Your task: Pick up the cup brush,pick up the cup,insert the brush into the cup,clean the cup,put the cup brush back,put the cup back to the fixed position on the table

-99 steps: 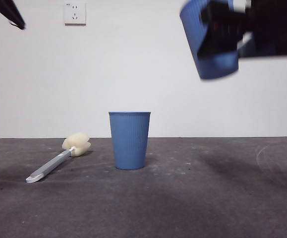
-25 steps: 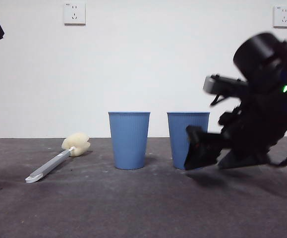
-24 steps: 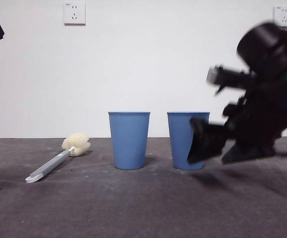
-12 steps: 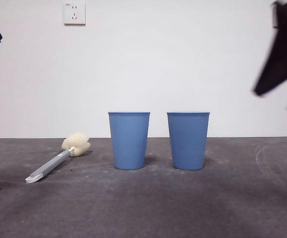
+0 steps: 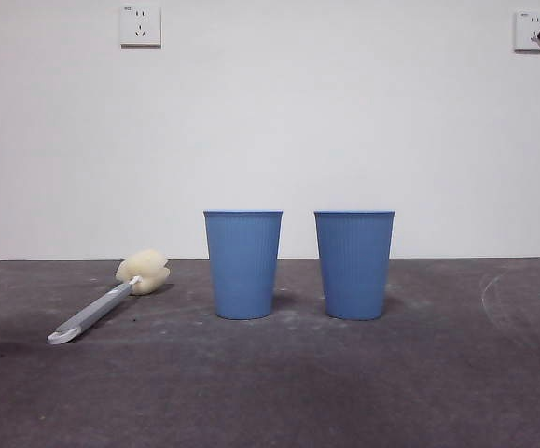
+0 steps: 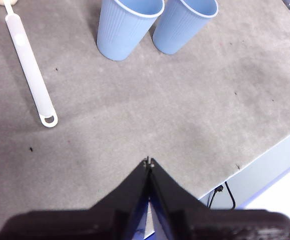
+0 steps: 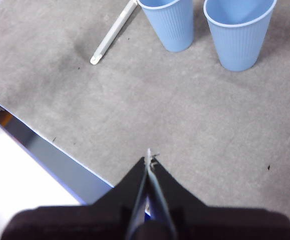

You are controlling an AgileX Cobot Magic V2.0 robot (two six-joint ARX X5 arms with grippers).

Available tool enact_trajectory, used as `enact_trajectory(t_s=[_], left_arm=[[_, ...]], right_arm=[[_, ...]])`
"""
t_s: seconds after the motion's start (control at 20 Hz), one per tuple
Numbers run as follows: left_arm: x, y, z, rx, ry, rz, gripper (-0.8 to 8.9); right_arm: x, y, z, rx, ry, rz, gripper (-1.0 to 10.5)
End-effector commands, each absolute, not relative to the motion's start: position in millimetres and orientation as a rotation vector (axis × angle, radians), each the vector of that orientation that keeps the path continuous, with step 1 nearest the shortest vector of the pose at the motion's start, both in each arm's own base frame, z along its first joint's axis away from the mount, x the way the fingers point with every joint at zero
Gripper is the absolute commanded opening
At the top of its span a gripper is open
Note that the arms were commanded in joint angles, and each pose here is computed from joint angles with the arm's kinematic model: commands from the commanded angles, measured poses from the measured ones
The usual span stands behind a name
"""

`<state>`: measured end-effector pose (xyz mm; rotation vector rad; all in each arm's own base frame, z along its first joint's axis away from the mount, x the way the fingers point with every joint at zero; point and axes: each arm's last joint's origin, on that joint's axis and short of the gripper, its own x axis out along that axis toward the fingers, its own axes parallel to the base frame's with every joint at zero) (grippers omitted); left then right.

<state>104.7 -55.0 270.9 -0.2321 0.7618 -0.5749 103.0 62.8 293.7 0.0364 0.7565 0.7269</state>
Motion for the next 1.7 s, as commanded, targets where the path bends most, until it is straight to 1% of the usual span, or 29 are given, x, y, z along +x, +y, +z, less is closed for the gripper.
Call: enact_trajectory(t_s=[0.05,0.45,0.6,0.7,0.8,0.9,0.95,1.05,1.15,1.3,1.45,1.55,1.7], left_arm=[[105,-55,271,-0.221,0.752,-0.579,-0.04],[105,-55,271,-0.221,0.745,-0.578,-0.04],[110,-55,274,-0.188,0.691,-0.544,-0.04],[112,-55,275,-0.113,0.649,-0.522,-0.04],[119,-54,282,-0.053,0.523,-0.446,-0.04],[123,-51,295,0.048,0.345,-0.359,-0.04],[121,-45,302,0.109,0.253,-0.288,-0.04],[118,-33,305,0.152,0.133,-0.207,-0.04],[112,-19,293,0.135,0.038,-0.097,-0.04],[106,-6,263,0.127,-0.018,0.016,-0.04],[100,-1,223,0.116,0.005,0.063,-0.04],[99,1,198,0.079,0.024,0.078,-0.04],[98,2,169,0.041,0.046,0.089,-0.04]], right_arm=[[102,62,295,0.036,0.769,0.716,0.0],[105,59,295,-0.01,0.746,0.59,0.0],[106,58,294,-0.027,0.739,0.541,0.0],[106,58,294,-0.037,0.735,0.512,0.0],[107,57,294,-0.046,0.731,0.488,0.0],[107,57,294,-0.05,0.729,0.477,0.0],[107,56,294,-0.052,0.728,0.471,0.0],[107,56,294,-0.052,0.728,0.471,0.0],[107,56,294,-0.052,0.728,0.47,0.0],[107,56,294,-0.052,0.728,0.471,0.0],[107,56,294,-0.052,0.728,0.47,0.0],[107,56,294,-0.053,0.728,0.47,0.0],[107,56,294,-0.052,0.728,0.47,0.0]])
